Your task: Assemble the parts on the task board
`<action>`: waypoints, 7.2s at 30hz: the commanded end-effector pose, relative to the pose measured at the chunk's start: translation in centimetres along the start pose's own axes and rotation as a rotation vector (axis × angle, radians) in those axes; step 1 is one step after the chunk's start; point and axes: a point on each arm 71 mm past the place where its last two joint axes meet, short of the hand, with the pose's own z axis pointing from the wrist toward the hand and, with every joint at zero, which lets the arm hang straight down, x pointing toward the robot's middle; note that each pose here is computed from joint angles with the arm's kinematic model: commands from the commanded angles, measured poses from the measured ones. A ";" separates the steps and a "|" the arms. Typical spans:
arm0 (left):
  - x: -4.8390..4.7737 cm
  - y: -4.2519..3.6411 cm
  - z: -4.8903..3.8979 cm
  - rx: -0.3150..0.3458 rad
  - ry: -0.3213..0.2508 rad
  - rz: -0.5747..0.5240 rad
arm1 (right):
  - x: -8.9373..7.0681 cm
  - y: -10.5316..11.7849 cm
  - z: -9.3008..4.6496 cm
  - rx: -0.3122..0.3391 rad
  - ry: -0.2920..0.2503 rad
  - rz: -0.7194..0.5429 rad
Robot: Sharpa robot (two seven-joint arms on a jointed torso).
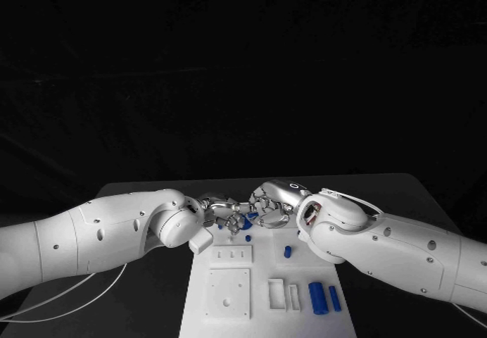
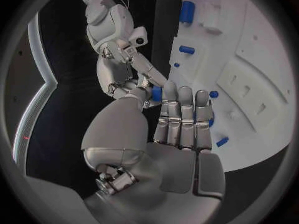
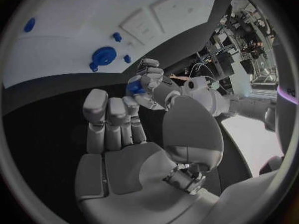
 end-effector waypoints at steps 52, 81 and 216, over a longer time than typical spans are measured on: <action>-0.04 -0.42 -0.28 0.042 0.054 0.011 | 0.3 -2.0 -1.0 0.044 -0.023 0.017; -2.02 2.40 -1.15 -0.188 -0.164 0.507 | -4.9 -12.9 -6.7 0.277 -0.202 0.150; 3.55 5.79 -1.57 -0.007 -0.398 0.712 | -7.1 -14.1 -5.9 0.329 -0.229 0.102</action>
